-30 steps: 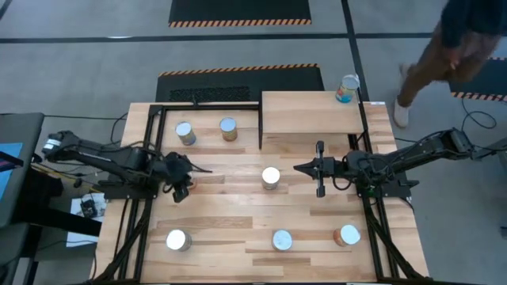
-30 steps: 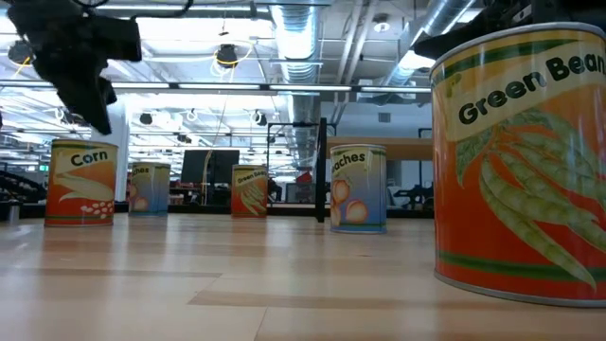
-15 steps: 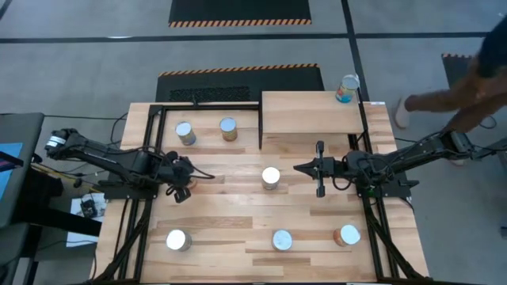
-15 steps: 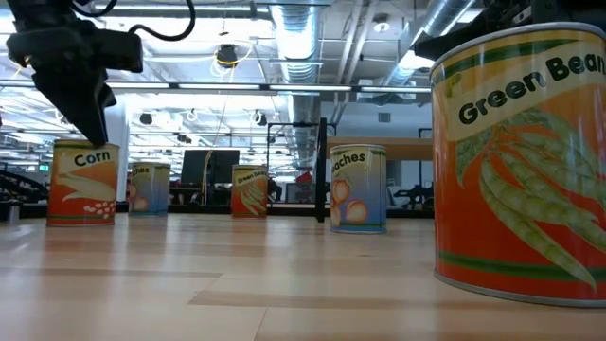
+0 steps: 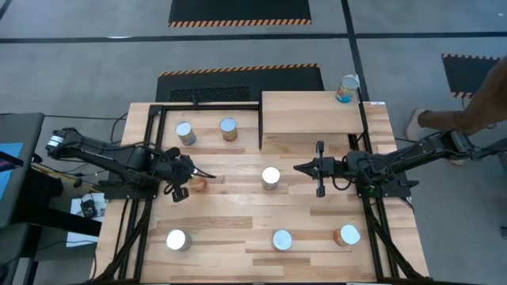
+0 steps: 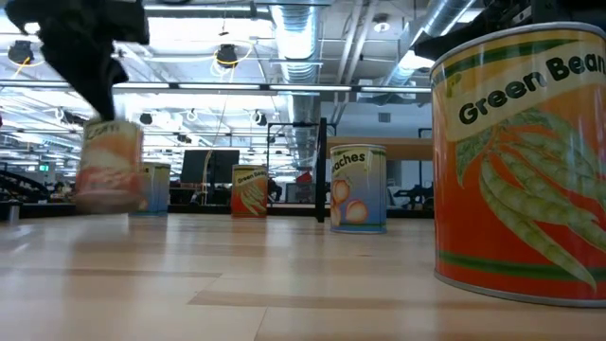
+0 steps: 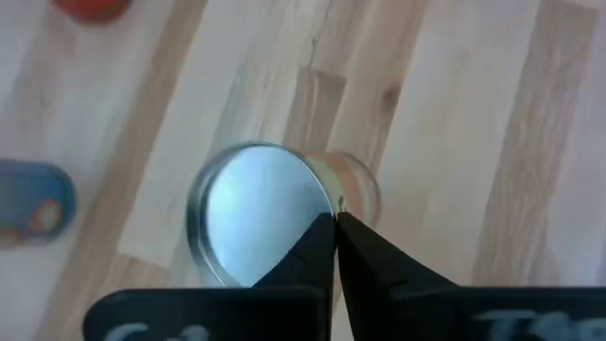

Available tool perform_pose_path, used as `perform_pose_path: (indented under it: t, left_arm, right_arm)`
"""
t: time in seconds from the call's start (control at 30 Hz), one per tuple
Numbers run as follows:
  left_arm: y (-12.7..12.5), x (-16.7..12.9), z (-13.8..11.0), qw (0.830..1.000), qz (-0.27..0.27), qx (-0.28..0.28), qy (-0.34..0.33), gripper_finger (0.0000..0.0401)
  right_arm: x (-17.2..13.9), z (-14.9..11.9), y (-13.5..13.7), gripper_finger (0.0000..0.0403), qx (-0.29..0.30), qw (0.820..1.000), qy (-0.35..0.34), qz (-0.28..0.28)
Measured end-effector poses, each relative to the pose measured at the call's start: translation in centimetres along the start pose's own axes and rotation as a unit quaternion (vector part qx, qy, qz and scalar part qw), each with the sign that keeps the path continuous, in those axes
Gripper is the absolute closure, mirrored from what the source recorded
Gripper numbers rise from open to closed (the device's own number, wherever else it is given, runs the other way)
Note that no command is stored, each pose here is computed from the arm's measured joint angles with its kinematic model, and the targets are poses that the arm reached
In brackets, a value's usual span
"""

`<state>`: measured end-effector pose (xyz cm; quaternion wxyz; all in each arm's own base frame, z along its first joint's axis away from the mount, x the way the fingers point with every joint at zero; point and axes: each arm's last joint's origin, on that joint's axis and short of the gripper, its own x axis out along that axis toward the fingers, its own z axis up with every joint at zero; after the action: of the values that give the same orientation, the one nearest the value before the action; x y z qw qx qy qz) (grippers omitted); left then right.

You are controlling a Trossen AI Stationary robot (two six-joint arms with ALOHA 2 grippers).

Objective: Pick and place cans onto a shelf
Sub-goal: Put the top canned corn on the shelf

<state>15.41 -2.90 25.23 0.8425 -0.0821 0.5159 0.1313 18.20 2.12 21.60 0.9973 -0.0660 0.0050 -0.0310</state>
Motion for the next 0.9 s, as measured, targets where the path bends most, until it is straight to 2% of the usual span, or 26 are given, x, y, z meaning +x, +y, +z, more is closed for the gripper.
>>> perform_pose_path:
  t: [0.2, 0.53, 0.77, 0.9]
  left_arm:
    - [-0.2, -2.6, 3.3, 0.997, 0.000, 0.044, -0.069, 0.0401]
    - [-0.1, -6.7, 14.3, 0.969, 0.006, 0.185, -0.163, 0.0401]
    - [1.8, -6.4, 22.8, 0.945, -0.006, 0.246, -0.218, 0.0401]
    - [3.4, -5.2, 26.7, 0.939, -0.003, 0.254, -0.231, 0.0401]
  right_arm:
    - [0.0, 0.1, 0.0, 0.0398, -0.003, 1.000, -0.006, -0.001]
    - [0.0, 0.2, 0.0, 0.0395, -0.003, 1.000, -0.012, -0.002]
    - [0.0, 0.2, 0.0, 0.0395, -0.014, 1.000, -0.011, -0.001]
    - [0.0, 0.2, 0.0, 0.0394, -0.015, 1.000, -0.008, -0.001]
